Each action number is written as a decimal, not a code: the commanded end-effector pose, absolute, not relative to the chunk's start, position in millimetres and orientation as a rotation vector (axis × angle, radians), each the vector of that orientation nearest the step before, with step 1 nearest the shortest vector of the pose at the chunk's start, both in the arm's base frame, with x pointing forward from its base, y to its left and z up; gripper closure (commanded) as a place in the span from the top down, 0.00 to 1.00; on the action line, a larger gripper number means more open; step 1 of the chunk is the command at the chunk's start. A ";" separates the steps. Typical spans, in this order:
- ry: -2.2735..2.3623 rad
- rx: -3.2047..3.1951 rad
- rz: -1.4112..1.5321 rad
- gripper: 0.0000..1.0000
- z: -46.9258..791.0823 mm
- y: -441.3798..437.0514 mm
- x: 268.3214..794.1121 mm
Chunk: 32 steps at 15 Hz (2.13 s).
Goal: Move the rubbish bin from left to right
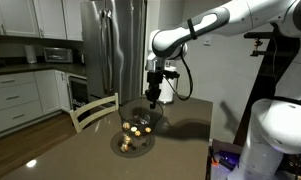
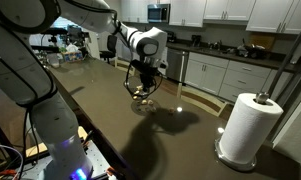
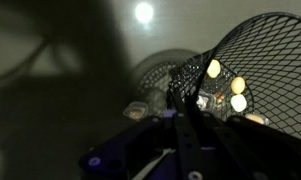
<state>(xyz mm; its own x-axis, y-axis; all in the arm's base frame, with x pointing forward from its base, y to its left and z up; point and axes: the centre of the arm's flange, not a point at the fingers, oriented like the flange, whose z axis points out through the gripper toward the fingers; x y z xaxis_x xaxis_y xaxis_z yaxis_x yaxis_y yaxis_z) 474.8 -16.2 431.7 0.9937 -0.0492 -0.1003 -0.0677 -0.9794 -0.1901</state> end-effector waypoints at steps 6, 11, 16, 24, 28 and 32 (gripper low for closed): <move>0.439 -2.746 -0.062 0.05 463.5 -95.6 517.6; 0.621 -2.751 -0.134 0.05 456.0 -130.0 528.9; 0.827 -2.681 -0.118 0.05 437.5 -174.9 522.4; 1.171 -2.532 -0.053 0.05 405.4 -237.6 500.6; 1.291 -2.466 0.000 0.05 388.8 -255.9 498.9; 1.399 -2.412 0.104 0.05 368.7 -266.5 501.6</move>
<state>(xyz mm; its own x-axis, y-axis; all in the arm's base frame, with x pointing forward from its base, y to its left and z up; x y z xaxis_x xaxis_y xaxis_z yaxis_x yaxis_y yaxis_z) 488.6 -256.0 376.1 0.5729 -0.7986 -0.1845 -0.8108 -0.5193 -0.2700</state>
